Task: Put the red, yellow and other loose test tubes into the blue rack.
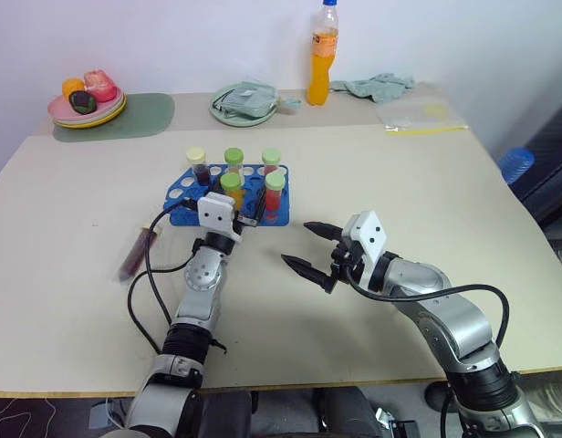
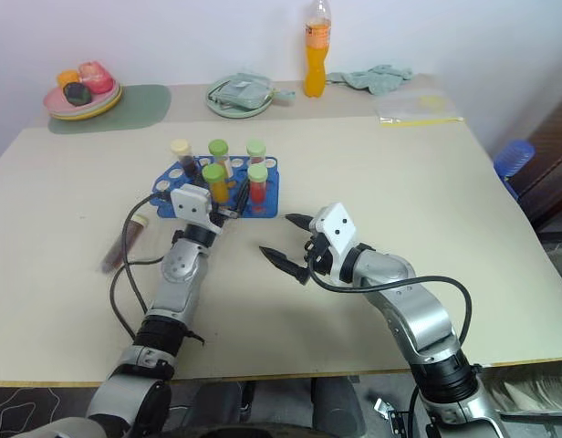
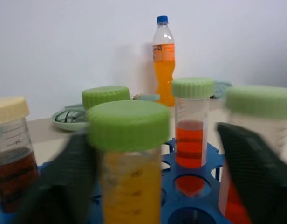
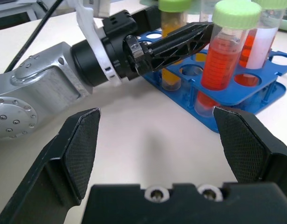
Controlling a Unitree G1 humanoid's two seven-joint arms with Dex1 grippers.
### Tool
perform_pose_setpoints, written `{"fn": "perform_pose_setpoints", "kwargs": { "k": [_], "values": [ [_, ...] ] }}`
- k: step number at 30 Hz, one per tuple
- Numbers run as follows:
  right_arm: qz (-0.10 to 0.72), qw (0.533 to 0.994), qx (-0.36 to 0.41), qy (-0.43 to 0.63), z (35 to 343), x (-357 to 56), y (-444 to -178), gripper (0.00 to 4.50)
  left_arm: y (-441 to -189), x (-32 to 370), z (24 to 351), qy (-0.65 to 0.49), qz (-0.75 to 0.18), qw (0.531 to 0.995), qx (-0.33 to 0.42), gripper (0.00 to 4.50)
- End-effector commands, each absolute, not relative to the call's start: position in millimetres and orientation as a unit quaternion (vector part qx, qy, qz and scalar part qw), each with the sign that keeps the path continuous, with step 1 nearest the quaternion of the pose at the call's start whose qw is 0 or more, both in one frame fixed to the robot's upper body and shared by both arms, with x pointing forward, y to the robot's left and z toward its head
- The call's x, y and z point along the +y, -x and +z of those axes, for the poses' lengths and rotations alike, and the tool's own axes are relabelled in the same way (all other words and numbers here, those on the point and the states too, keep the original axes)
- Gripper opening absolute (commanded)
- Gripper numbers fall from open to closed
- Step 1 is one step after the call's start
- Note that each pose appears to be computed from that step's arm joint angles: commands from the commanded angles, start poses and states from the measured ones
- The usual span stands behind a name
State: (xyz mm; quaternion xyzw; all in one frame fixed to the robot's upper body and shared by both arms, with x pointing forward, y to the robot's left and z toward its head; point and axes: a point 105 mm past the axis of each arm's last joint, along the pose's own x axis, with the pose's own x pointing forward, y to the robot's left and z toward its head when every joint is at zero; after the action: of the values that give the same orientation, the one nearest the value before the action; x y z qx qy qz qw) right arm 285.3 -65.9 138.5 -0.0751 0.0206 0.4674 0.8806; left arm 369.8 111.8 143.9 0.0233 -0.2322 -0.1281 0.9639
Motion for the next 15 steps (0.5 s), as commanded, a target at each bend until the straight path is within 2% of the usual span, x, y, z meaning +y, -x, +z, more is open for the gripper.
{"fn": "perform_pose_setpoints", "kwargs": {
  "k": [1,5,8,13,15],
  "values": [
    [0.479,0.874,-0.013,0.079,154,-59,-281,4.29,-359,124,173,-0.009,-0.115,0.952,-0.282,4.47],
    [0.480,0.873,-0.013,0.079,155,-60,-281,4.29,-337,142,217,0.009,-0.137,0.942,-0.308,4.47],
    [0.483,0.872,-0.012,0.080,154,-61,-280,4.29,-327,158,234,0.012,-0.145,0.944,-0.296,4.47],
    [0.487,0.869,-0.011,0.082,154,-62,-281,4.29,-328,195,243,0.041,-0.127,0.968,-0.211,4.47],
    [0.488,0.869,-0.010,0.083,155,-63,-282,4.29,-333,215,243,0.041,-0.093,0.984,-0.143,4.47]
  ]
}}
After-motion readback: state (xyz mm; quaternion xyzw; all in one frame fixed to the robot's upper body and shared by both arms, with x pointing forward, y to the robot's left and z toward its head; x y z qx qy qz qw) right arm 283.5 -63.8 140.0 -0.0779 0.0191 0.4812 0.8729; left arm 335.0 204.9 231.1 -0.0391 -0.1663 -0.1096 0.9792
